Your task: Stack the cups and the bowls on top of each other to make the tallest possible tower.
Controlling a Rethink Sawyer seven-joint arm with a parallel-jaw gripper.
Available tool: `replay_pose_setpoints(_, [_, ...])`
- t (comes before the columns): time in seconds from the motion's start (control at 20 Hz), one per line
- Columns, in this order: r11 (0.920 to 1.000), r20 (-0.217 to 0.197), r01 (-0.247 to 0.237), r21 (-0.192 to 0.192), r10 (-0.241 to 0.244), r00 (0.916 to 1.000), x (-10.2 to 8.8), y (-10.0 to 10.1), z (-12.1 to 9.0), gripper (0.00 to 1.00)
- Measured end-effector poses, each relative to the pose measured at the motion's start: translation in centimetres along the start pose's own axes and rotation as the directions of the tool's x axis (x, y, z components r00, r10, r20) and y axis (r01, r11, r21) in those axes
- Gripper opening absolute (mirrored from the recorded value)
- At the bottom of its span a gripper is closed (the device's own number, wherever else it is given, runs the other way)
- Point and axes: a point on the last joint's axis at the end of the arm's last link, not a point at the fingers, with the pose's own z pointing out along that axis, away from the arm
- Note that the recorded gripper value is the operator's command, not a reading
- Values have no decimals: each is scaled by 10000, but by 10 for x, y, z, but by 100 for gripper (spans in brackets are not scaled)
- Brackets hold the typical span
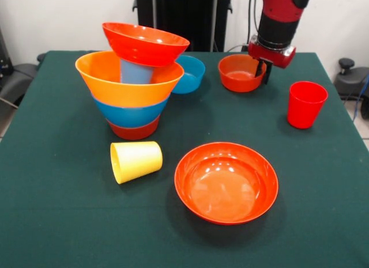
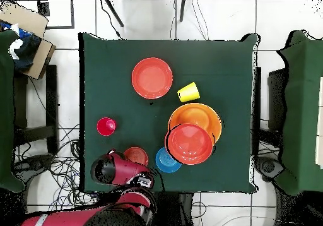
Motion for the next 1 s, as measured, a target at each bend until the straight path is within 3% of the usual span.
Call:
replay_pose_setpoints(0.25, [9996, 288, 245, 125, -248, 9993, 3, 1, -6, 0])
replay_pose_setpoints(0.45, [9996, 416, 297, -5, -296, 9987, 0, 7, -19, 0])
replay_pose_setpoints(0.7, [9997, -311, 147, -174, -153, 9994, -18, 12, -75, 0])
replay_pose_setpoints(1.0, [9999, -1539, -56, -156, 32, 9881, -38, 1, -149, 0])
